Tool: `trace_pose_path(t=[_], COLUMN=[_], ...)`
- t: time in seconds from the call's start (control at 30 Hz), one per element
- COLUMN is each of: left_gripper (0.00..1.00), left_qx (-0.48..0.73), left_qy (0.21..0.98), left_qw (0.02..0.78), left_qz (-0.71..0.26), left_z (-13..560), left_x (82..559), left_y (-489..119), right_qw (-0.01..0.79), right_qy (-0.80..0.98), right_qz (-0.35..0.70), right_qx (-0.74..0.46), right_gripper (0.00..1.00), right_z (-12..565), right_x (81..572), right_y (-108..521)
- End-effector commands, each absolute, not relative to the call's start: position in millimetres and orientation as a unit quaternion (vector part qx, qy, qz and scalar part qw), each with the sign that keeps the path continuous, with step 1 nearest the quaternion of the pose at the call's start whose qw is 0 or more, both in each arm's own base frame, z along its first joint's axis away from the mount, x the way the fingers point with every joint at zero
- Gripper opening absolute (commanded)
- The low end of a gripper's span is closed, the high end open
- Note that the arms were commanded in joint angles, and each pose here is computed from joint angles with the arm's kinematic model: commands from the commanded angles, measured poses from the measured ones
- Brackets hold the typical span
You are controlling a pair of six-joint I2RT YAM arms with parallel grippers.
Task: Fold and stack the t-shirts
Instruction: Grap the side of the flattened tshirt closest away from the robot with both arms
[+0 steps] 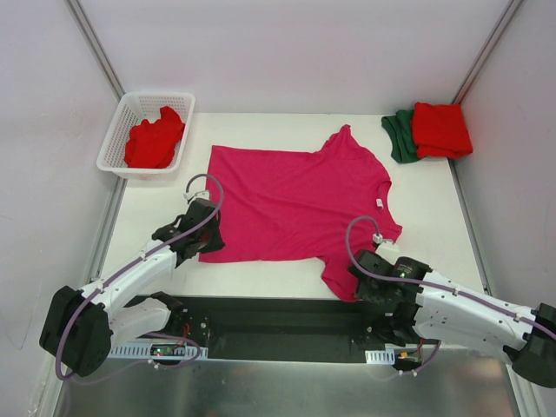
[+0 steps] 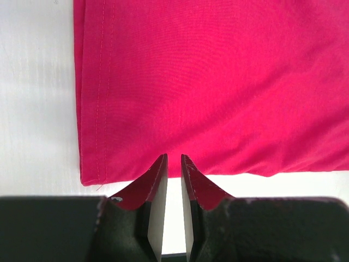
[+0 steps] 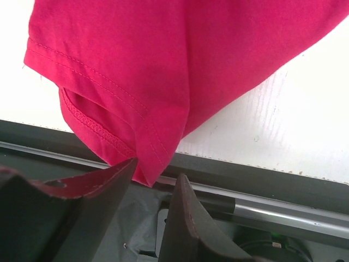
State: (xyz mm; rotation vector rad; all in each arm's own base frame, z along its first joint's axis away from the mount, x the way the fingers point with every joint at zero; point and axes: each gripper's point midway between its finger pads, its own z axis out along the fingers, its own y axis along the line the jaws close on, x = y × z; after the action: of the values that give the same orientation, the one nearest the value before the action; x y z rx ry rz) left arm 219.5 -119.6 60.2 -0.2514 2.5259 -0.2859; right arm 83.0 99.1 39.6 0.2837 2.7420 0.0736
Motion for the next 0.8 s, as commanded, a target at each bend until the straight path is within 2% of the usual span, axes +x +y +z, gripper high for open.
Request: trace_pose_path(t=[0.0, 0.33, 0.4, 0.47, 0.5, 0.53, 0.6, 0.67, 0.77], left_gripper=[0.16, 0.16, 0.16, 0.24, 0.33, 0.49, 0.6, 0.66, 0.67], left_qx=[-0.091, -0.091, -0.093, -0.099, -0.103, -0.107, -0.122, -0.136, -0.162], left_qy=[0.938, 0.937, 0.936, 0.937, 0.937, 0.936, 0.936, 0.935, 0.933], left_qw=[0.318, 0.322, 0.326, 0.326, 0.327, 0.331, 0.326, 0.324, 0.315], left_qz=[-0.104, -0.099, -0.092, -0.069, -0.062, -0.058, -0.045, -0.048, -0.057], left_z=[75.3, 76.1, 78.5, 79.7, 80.4, 82.7, 80.5, 78.7, 72.0], left_x=[231.5, 230.0, 229.3, 225.9, 224.6, 224.2, 220.1, 216.9, 210.0], left_y=[-119.1, -116.1, -112.1, -101.9, -98.3, -95.3, -85.8, -80.5, -72.4], right_qw=[0.184, 0.186, 0.187, 0.186, 0.185, 0.185, 0.183, 0.183, 0.184], right_qy=[0.977, 0.977, 0.977, 0.977, 0.977, 0.977, 0.978, 0.978, 0.979], right_qz=[0.026, 0.029, 0.027, 0.028, 0.029, 0.03, 0.031, 0.032, 0.033], right_qx=[0.108, 0.102, 0.101, 0.101, 0.101, 0.099, 0.096, 0.091, 0.083], right_gripper=[0.36, 0.01, 0.01, 0.01, 0.01, 0.01, 0.01, 0.01, 0.01], right_z=[35.2, 35.0, 34.7, 34.5, 33.6, 33.0, 33.0, 33.3, 34.4], right_x=[80.9, 82.7, 82.8, 82.8, 82.6, 82.8, 83.0, 83.5, 84.8], right_y=[101.0, 103.2, 102.7, 103.8, 104.1, 104.8, 106.6, 108.1, 110.2])
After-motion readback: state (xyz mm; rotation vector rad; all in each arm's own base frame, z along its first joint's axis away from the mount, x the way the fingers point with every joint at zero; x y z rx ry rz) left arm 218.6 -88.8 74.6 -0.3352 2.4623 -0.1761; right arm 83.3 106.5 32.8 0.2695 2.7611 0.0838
